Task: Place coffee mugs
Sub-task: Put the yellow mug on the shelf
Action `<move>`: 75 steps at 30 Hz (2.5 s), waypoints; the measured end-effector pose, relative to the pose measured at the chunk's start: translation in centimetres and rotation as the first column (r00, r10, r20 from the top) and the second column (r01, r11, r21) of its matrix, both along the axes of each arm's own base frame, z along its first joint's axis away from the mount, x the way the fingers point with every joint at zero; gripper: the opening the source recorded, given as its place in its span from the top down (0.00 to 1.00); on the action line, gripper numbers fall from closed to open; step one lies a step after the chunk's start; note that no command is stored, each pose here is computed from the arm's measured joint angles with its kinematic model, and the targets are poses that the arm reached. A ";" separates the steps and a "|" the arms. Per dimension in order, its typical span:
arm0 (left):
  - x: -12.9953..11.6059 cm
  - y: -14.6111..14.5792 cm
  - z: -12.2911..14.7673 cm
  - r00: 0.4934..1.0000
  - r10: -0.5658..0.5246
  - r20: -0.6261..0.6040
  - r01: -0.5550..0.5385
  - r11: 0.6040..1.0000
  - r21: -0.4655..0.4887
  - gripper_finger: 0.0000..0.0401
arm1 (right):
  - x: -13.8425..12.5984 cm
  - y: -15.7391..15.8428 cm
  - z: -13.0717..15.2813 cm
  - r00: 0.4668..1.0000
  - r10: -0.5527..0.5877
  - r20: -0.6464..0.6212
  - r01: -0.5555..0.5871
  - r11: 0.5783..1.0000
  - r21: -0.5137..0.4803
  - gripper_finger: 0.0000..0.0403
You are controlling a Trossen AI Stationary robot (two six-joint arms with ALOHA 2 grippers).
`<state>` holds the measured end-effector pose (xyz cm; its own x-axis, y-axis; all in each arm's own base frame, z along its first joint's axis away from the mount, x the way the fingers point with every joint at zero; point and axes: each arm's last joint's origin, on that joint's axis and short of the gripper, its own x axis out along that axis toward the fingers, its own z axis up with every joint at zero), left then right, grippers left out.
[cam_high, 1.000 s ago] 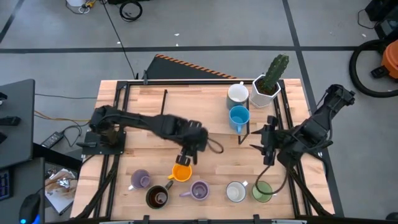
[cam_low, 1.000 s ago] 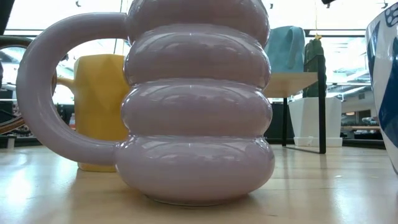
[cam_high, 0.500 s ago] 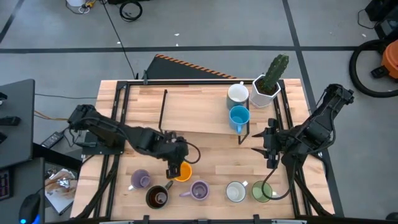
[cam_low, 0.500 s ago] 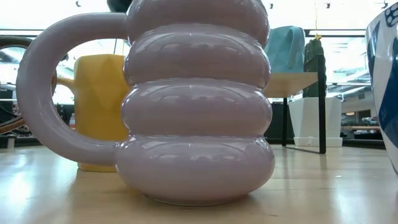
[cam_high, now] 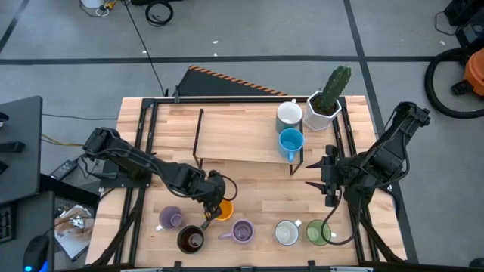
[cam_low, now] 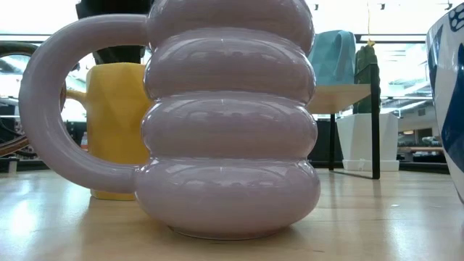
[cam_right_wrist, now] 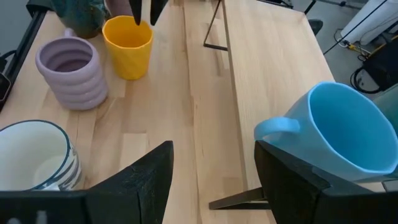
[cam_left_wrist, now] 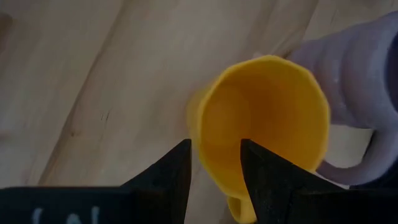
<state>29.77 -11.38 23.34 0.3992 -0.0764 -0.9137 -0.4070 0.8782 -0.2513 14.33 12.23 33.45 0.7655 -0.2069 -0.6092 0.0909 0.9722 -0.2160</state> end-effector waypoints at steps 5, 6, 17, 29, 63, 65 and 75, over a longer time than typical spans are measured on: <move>0.1 0.0 -0.4 1.000 -0.001 0.014 0.001 1.000 -0.004 0.64 | 0.0 0.0 0.0 1.000 0.002 -0.003 -0.002 1.000 0.003 0.43; 0.2 0.0 -0.6 1.000 -0.001 0.015 0.001 1.000 -0.004 0.64 | 0.0 0.0 0.0 1.000 0.002 -0.003 -0.002 1.000 0.002 0.43; 0.0 -0.1 -2.6 0.998 -0.055 -0.027 0.057 0.997 0.042 0.74 | 0.1 0.0 0.0 1.000 -0.006 -0.001 0.006 1.000 0.013 0.43; 0.1 0.3 -2.5 0.982 -0.187 -0.022 0.189 0.973 0.136 0.94 | 0.2 -0.1 0.0 0.999 -0.044 0.017 0.043 0.998 0.049 0.45; 1.5 16.9 16.0 0.848 -0.503 0.166 0.390 0.805 0.447 0.94 | 2.7 -1.8 0.6 1.000 -0.011 0.013 0.011 0.999 0.049 0.45; 2.3 17.7 15.3 0.835 -0.531 0.143 0.414 0.778 0.472 0.94 | 2.8 -2.0 0.8 0.999 -0.017 0.029 0.015 0.998 0.059 0.45; 4.9 22.4 12.1 0.798 -0.599 0.058 0.498 0.711 0.497 0.94 | 3.0 -2.8 1.2 0.997 -0.051 0.049 0.045 0.993 0.109 0.45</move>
